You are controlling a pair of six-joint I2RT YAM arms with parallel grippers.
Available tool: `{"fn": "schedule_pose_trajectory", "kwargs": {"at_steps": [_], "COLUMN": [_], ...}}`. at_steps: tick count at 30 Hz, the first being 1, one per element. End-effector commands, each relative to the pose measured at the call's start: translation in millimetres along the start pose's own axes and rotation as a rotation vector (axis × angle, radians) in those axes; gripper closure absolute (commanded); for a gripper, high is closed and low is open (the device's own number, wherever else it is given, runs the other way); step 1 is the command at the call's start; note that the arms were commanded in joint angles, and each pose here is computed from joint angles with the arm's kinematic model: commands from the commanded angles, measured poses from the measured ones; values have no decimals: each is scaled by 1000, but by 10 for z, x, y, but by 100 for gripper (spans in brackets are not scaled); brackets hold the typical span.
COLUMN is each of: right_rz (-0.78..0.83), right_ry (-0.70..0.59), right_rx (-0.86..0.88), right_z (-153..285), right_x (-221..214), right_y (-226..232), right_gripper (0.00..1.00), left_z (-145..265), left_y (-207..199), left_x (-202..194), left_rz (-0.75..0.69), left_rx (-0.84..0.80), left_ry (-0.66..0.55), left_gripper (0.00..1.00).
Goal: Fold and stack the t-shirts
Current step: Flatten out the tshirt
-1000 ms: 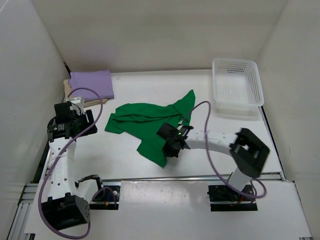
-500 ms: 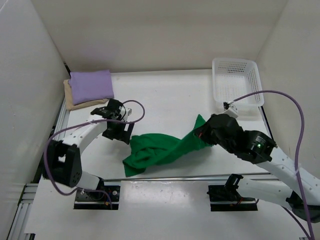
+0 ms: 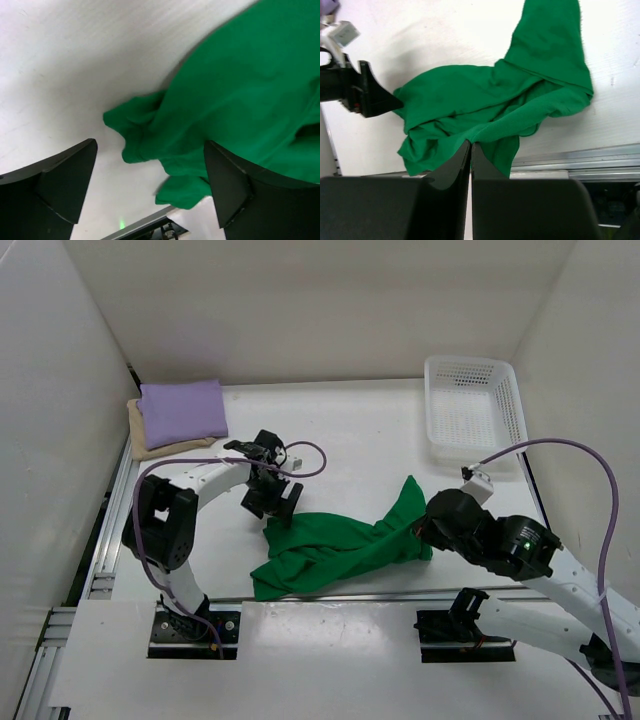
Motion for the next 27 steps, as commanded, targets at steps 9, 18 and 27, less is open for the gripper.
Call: {"fn": "schedule_pose_trajectory", "kwargs": {"at_steps": [9, 18, 27], "right_rz": [6, -2, -36], "right_ry": [-58, -70, 27], "right_rx": [-69, -119, -181], "right_z": [-24, 4, -219], "right_x": [83, 94, -295], "right_y": [-132, -269, -618], "right_gripper": [100, 100, 100], "left_z": [-27, 479, 1561], "left_y": [-222, 179, 1253], "left_x": [-424, 28, 1503], "left_rz": [16, 25, 148], "left_rx": [-87, 133, 560], "left_ry": [173, 10, -417], "left_gripper": [42, 90, 70]}}
Point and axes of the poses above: each gripper's point midway between its finger pads, its own z axis back along the fingers, its own y axis along the line the jaws close on, x = y × z, the point moved 2 cm from there along z, back along the fingers, and after that the axes turned 6 degrees about -z, right-handed, at the moved point
